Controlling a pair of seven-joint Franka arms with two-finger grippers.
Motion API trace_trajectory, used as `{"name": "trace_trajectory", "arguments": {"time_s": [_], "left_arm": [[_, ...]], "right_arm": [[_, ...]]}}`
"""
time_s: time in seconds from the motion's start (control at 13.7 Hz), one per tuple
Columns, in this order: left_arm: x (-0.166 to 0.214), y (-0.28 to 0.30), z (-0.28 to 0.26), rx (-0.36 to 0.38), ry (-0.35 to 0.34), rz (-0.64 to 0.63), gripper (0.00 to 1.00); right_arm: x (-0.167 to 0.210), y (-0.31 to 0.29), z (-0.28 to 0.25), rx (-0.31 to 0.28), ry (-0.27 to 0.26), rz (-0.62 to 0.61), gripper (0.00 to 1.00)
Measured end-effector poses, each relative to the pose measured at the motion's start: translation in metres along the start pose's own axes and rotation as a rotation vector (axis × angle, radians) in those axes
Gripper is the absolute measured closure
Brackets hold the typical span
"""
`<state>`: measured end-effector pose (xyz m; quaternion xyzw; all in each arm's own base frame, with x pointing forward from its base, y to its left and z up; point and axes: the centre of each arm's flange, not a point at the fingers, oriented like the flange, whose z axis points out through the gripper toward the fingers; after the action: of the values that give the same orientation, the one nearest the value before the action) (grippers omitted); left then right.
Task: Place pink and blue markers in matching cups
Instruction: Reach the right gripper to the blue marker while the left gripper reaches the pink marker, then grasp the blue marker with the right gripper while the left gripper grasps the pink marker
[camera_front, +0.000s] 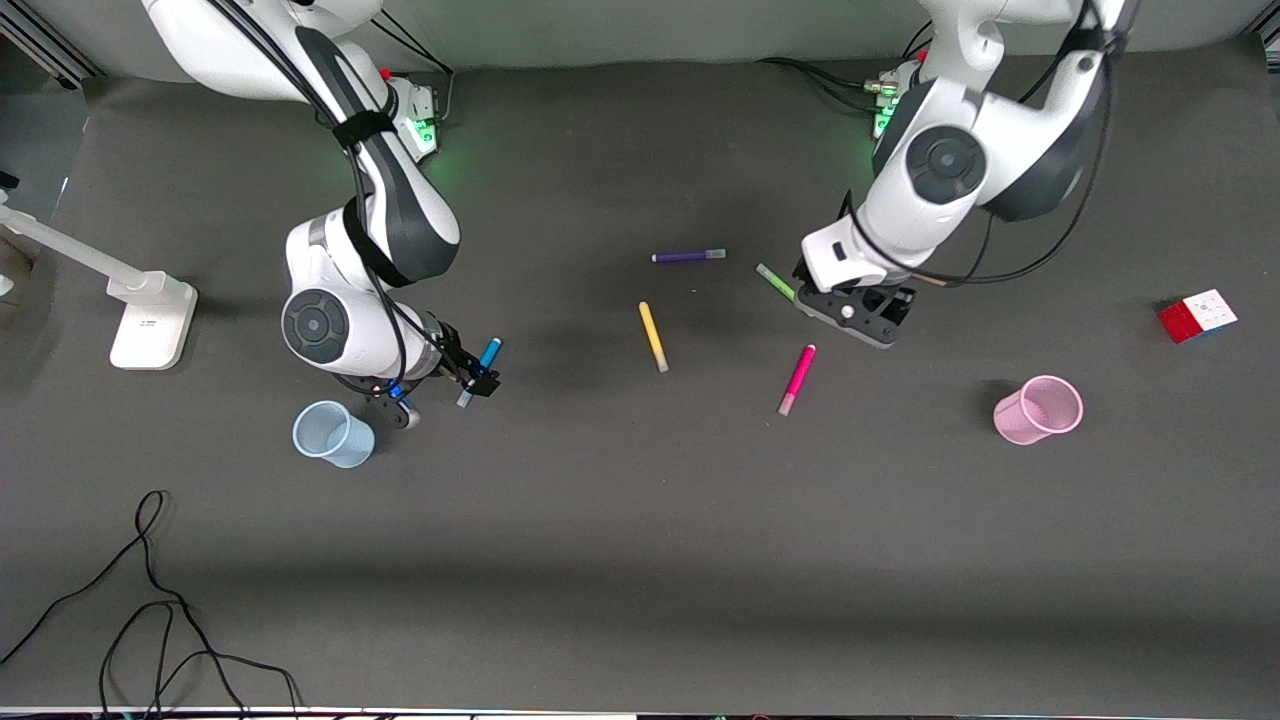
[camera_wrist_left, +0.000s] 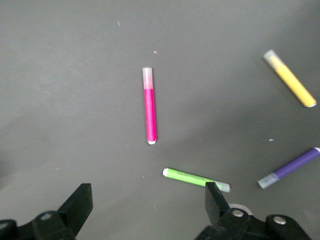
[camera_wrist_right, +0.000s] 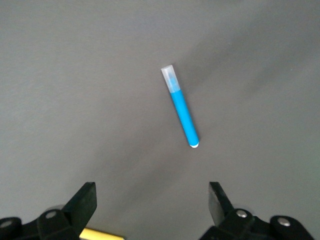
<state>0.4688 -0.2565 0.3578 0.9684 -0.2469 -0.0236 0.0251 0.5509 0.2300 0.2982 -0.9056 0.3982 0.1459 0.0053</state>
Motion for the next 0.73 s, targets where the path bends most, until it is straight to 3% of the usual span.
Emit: {"name": "trace_trajectory", "arguments": {"time_s": [0.44,0.73], "left_arm": [[0.006,-0.003,0.108,-0.023,0.002,0.017,0.00],[0.004,-0.007,0.158,-0.026,-0.013,0.036,0.00]], "right_arm": [[0.010,0.020,0.073,-0.040,0.004,-0.008,0.03],[0.010,0.013,0.119,-0.041,0.029,-0.019,0.10]]}}
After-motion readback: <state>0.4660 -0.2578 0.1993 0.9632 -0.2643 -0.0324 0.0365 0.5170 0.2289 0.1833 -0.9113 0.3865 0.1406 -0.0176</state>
